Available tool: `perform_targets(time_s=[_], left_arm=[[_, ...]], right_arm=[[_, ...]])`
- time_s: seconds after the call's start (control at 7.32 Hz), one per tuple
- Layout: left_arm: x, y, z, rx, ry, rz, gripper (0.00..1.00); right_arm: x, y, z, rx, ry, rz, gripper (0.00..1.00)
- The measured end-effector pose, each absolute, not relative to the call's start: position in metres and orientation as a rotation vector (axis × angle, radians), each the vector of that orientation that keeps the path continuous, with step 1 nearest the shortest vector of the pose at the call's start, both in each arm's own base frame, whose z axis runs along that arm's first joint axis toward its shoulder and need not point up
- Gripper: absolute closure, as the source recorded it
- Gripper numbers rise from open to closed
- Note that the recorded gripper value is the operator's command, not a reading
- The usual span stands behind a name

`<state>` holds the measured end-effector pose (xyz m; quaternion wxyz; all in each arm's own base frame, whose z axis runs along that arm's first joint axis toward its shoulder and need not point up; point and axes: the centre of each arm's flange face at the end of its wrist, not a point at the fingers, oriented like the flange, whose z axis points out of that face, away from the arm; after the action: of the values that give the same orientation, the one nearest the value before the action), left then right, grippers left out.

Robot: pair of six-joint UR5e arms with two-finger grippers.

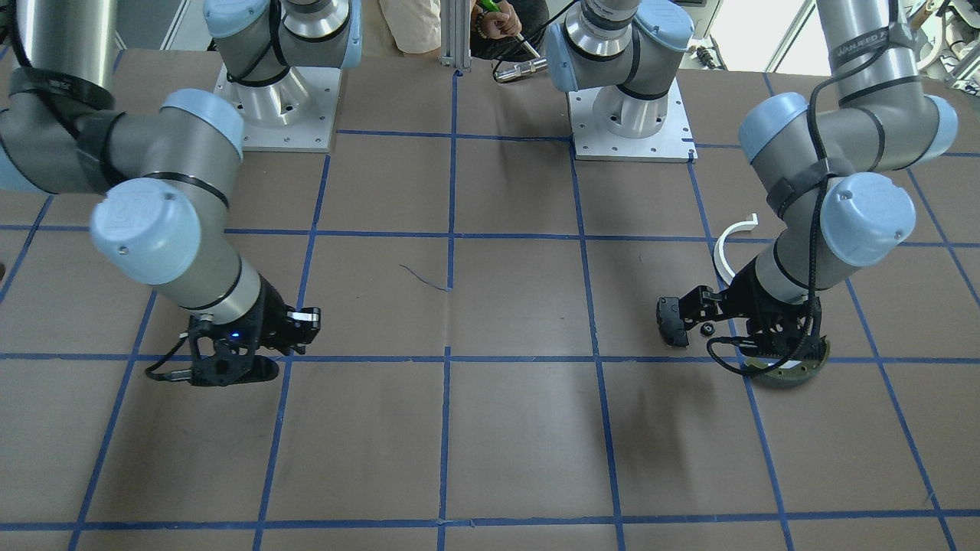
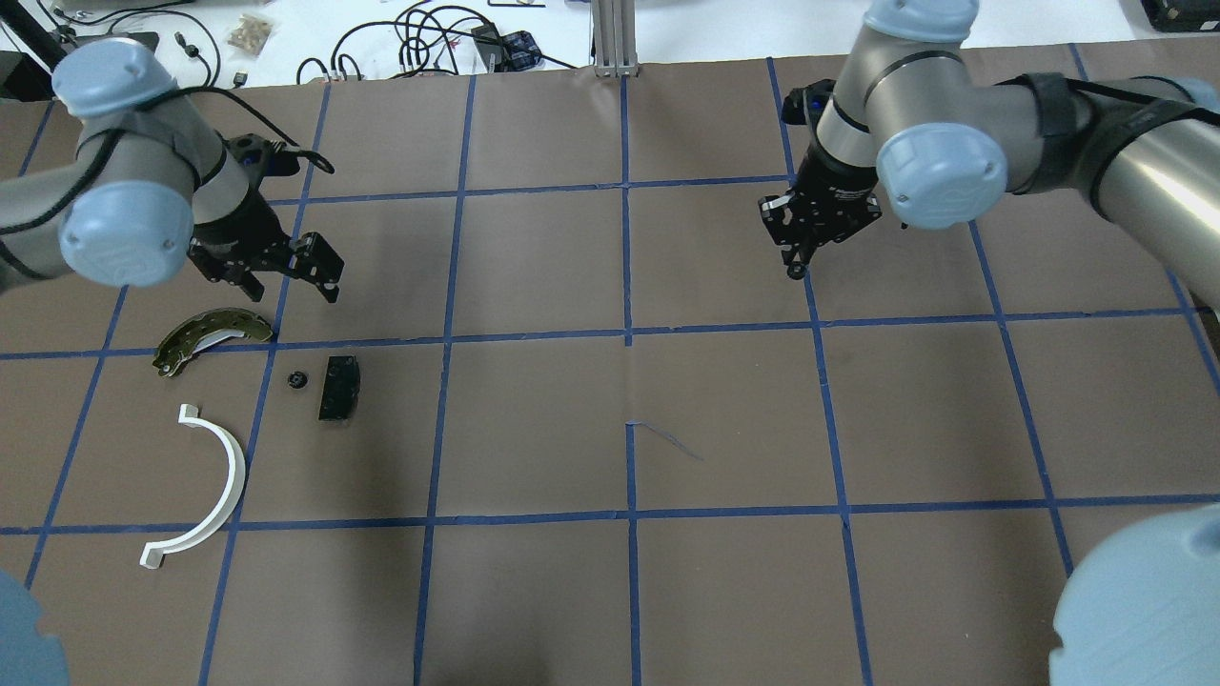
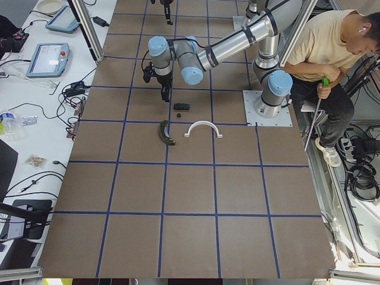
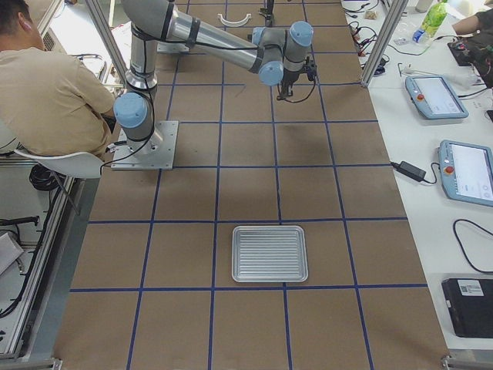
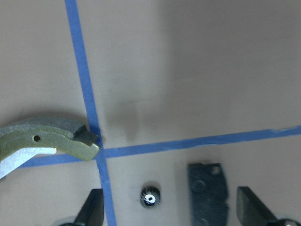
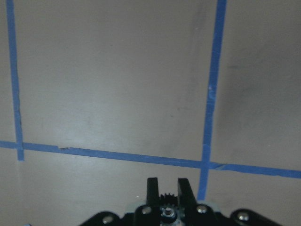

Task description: Place bearing gear from tray to pile

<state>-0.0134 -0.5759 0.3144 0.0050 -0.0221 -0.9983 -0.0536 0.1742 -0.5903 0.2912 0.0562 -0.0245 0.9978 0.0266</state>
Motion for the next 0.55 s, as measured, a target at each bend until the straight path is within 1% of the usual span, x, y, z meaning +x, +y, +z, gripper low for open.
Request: perform_targets(time_s=[0.27,0.55], left_arm=[[-0.101,-0.588,0.406,0.043,-3.139,-0.215,0.0],[-0.17,-0.567,0.468,0.033,-3.15,-0.145,0.0]], right_arm=[[0.254,-0.571,0.278,0.054,3.01,0.074,1.0],[0.317,-0.559,0.247,0.162,2.975,0.06,1.0]])
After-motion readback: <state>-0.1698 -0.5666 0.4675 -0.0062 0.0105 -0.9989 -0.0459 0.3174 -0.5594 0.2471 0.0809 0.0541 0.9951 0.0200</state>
